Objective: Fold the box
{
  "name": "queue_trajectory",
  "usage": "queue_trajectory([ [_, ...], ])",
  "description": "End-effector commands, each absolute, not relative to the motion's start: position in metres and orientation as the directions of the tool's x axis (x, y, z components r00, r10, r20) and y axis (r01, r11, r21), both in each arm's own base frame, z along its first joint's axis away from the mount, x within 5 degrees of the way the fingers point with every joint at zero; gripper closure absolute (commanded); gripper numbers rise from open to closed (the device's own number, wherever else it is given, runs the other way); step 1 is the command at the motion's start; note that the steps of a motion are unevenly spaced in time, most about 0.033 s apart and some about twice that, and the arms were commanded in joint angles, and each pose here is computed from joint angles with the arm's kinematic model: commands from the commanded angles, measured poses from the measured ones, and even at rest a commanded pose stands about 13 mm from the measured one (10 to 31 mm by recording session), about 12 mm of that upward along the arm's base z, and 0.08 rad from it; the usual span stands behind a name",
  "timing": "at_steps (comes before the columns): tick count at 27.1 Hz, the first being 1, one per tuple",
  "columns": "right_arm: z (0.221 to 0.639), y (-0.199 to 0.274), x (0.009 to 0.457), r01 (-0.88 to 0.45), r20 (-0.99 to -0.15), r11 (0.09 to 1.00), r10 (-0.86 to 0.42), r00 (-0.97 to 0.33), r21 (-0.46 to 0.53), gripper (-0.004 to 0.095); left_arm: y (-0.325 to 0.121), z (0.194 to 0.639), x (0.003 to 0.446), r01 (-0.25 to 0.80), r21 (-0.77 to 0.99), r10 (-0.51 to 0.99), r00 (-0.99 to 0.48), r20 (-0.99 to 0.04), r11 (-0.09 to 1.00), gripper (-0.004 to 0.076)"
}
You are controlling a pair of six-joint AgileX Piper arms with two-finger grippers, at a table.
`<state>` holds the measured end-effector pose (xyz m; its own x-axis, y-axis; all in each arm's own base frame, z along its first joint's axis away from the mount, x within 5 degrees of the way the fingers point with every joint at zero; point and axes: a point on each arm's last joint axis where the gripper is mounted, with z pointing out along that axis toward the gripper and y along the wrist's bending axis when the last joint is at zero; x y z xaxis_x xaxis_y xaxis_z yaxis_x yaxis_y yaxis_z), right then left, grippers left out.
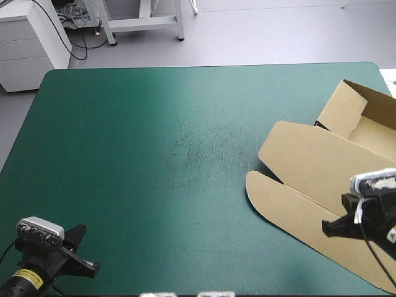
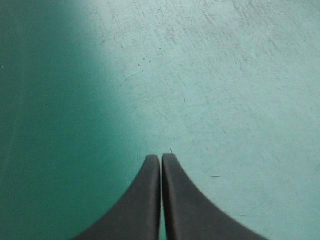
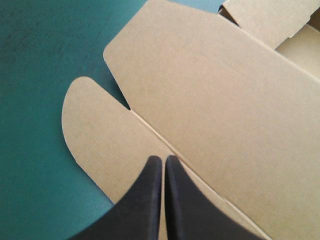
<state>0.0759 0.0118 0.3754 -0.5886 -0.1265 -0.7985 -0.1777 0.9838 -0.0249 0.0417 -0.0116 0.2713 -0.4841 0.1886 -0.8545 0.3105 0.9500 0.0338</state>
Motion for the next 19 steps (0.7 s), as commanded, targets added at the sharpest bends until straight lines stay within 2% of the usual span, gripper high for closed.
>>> queue_trajectory([
  [1,0.356,0.011,0.062,-0.177,-0.861,0.983,-0.129,-0.491,-0.047,0.0907,-0.013,0.282,0.045,0.314,0.031,0.168,-0.42,-0.892,0.949,0.0732],
  [5,0.313,0.009,0.045,-0.173,-0.866,0.984,-0.126,-0.484,-0.046,0.0907,-0.013,0.282,0.045,0.314,0.03,0.167,-0.42,-0.892,0.949,0.0732],
  [8,0.296,0.009,0.039,-0.171,-0.873,0.984,-0.124,-0.472,-0.047,0.0907,-0.013,0.282,0.045,0.316,0.025,0.164,-0.421,-0.892,0.949,0.0732],
  [12,0.295,0.008,0.032,-0.167,-0.9,0.984,-0.121,-0.42,-0.054,0.0907,-0.015,0.282,0.044,0.323,0.001,0.147,-0.427,-0.892,0.946,0.0732],
  [19,0.295,0.008,0.031,-0.168,-0.9,0.984,-0.121,-0.419,-0.054,0.0907,-0.017,0.282,0.044,0.335,-0.038,0.12,-0.437,-0.892,0.941,0.0732],
])
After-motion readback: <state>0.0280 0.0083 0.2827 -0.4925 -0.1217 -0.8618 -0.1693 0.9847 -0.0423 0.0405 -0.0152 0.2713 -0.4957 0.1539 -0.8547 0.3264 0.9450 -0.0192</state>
